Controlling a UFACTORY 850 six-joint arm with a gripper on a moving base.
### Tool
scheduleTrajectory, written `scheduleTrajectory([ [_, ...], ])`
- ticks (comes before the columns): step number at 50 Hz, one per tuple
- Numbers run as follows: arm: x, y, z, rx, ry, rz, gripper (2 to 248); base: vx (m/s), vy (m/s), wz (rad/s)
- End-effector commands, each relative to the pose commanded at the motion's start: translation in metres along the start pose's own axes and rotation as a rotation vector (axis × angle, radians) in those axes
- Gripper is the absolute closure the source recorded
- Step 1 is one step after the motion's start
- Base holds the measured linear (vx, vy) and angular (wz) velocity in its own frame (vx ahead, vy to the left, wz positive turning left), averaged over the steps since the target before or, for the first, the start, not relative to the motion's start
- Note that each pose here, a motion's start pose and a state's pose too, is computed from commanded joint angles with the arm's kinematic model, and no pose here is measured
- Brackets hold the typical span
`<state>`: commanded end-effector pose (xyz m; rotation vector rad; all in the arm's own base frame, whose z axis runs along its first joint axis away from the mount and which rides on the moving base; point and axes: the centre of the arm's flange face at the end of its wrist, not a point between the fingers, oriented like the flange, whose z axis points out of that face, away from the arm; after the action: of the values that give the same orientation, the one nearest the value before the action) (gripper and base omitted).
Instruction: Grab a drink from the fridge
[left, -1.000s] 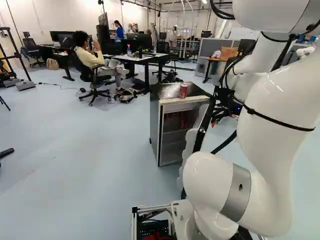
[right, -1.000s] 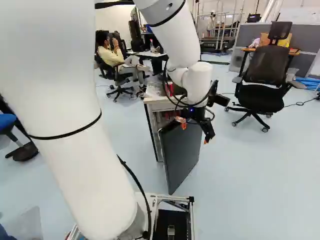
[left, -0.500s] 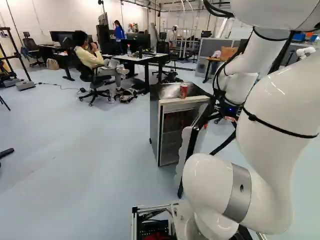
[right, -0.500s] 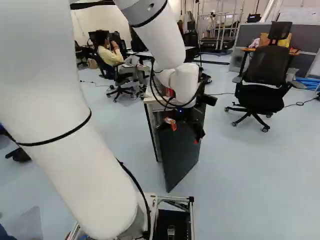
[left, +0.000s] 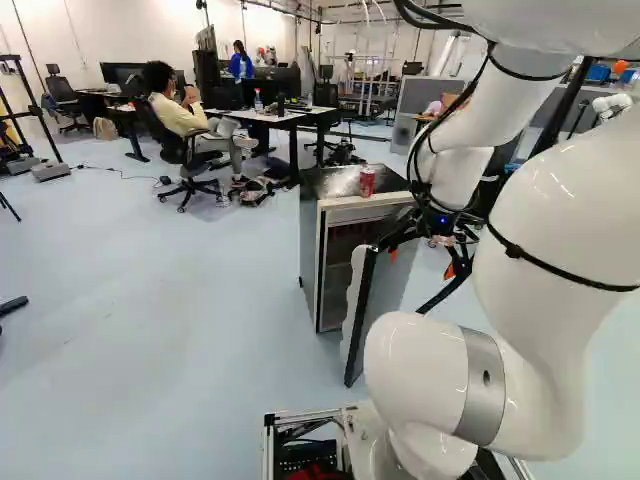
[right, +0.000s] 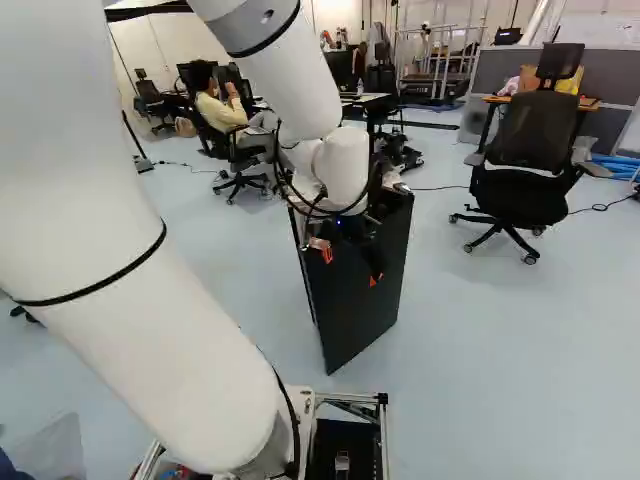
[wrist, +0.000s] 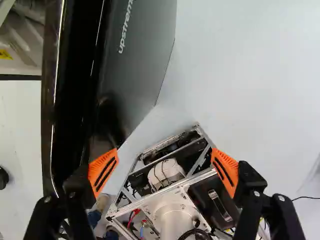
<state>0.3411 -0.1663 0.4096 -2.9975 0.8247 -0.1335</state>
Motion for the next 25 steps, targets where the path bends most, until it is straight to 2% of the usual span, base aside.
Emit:
scheduleTrajectory([
  [25,-0.007,-0.044,0.002,0.009,-0.006,-0.116,3,0.000,0.000,0.000],
])
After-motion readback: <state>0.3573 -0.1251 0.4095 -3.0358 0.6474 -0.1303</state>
